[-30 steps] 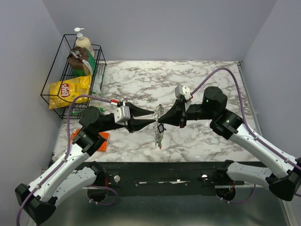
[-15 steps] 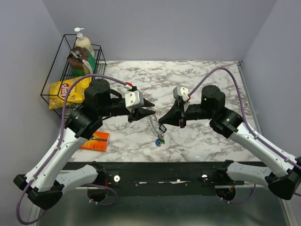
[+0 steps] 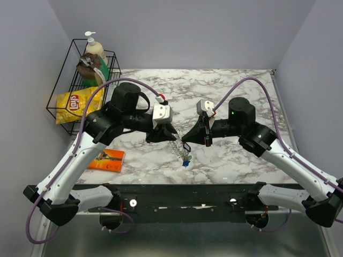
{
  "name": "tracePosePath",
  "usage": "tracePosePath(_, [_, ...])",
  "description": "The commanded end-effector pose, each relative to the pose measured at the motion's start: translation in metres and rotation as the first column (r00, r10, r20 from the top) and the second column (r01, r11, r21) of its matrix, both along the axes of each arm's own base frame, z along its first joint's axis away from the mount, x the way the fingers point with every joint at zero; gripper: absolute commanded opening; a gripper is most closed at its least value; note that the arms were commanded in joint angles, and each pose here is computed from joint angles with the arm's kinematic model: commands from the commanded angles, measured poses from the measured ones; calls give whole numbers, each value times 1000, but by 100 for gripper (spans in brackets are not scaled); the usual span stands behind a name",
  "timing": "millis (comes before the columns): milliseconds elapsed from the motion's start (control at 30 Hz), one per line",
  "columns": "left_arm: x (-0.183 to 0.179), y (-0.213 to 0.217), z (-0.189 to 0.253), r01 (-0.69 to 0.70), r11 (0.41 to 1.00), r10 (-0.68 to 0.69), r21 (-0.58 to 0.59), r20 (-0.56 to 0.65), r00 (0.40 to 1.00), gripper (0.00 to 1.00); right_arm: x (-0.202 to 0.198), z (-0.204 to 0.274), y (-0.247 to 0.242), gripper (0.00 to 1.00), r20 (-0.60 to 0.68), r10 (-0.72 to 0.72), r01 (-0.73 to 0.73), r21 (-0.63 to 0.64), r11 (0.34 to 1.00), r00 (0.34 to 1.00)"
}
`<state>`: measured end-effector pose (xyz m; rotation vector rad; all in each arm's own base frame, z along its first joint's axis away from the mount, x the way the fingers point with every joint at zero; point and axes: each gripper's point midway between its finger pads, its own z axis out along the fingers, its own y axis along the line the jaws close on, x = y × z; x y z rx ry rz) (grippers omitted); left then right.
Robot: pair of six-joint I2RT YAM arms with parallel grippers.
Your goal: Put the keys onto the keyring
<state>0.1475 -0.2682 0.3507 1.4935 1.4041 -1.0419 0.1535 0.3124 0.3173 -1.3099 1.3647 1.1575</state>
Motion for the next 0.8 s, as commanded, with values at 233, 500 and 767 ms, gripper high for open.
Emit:
tracePosePath(233, [-17,-10,-2,111,994,-111,1,-32,993,37,-1,18,0,0,45,4,-5,29,1000,999])
tracePosePath(500, [-8,-16,-5,98,995,-98,2,11,995,38,-2,18,0,0,43,7,-8,29,1000,999])
tracePosePath(767, [-6,-15,9,91,995,-88,-40,84,993,42,-1,15,1,0,38,9,-10,24,1000,999])
